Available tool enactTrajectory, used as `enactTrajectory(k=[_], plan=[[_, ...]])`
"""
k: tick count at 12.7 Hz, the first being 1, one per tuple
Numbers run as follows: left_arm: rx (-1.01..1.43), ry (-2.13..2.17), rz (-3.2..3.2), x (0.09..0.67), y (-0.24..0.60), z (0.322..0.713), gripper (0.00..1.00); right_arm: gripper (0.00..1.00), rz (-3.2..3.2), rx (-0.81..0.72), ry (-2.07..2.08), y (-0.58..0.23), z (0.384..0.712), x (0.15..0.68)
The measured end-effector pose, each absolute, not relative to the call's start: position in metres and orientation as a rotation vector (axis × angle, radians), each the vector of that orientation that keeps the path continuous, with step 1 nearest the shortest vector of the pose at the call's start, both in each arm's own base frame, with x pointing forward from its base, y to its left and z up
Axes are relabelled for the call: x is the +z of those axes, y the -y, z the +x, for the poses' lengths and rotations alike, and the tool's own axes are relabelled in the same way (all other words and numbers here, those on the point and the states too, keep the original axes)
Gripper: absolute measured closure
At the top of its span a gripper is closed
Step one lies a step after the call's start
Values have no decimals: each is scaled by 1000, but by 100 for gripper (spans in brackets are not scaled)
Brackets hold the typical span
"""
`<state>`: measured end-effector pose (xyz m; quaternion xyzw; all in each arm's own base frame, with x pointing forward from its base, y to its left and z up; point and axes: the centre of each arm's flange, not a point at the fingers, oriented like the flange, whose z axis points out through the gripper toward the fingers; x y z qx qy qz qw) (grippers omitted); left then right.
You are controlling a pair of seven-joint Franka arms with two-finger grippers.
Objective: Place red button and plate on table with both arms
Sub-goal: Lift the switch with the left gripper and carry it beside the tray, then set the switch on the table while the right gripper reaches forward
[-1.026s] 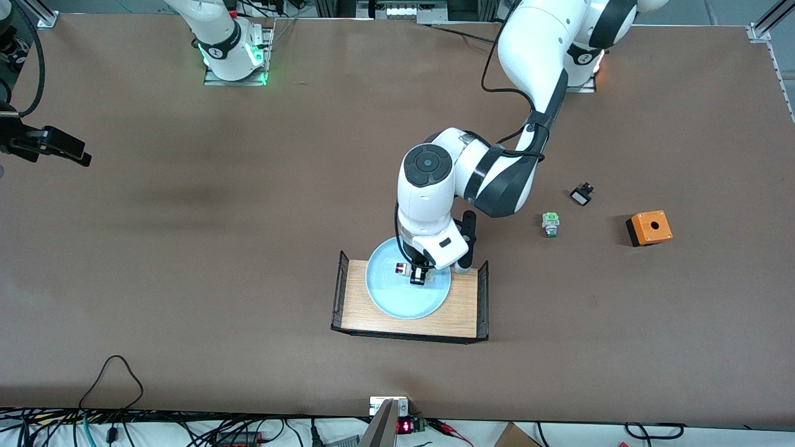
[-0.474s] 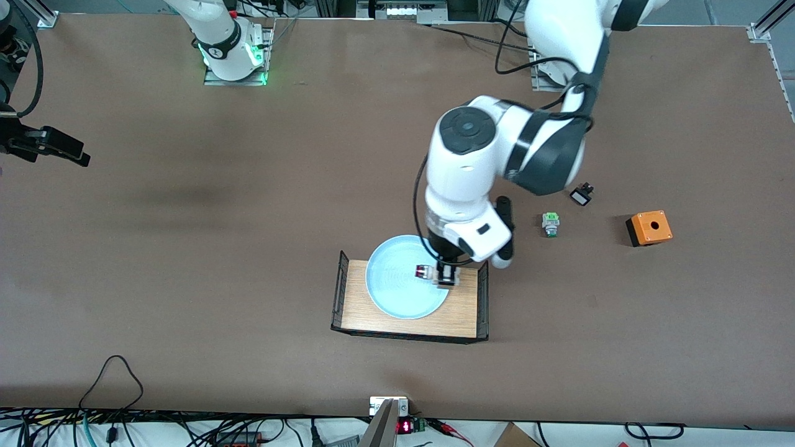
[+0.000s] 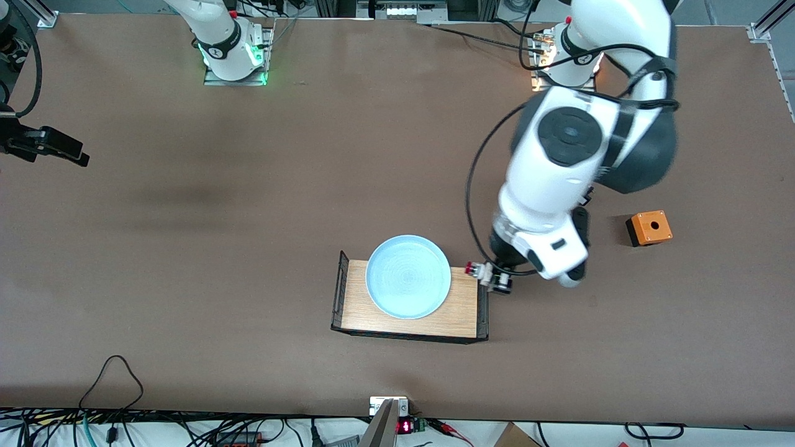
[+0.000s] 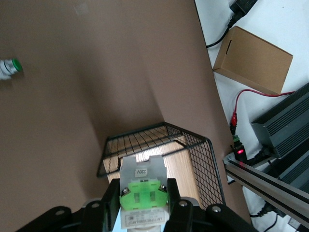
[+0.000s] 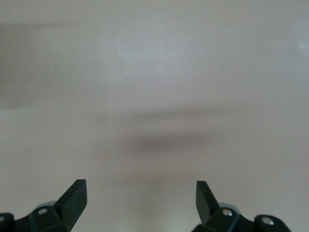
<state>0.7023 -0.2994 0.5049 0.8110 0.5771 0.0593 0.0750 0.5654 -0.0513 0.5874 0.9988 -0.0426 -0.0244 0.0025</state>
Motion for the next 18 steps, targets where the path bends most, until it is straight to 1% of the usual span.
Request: enactTrajectory(k=[3,6,11,12,15,18], plan=[[83,-1577,2566,506,238,717,57,0,3133,-77,134,51,565,587],[20,-1421,2696,484,185,729,57,0,3133,-76,133,51,565,587],[-151,-1074,2917,416,97,731,57,0,3134,-74,118,46,566,588],[-196,-951,2962,398,71,730,57,0,3134,-69,115,44,566,590],[-195,-720,3015,365,37,729,57,0,3134,-61,105,41,567,592],[-152,-508,3054,313,6,723,57,0,3135,-61,90,35,567,592]])
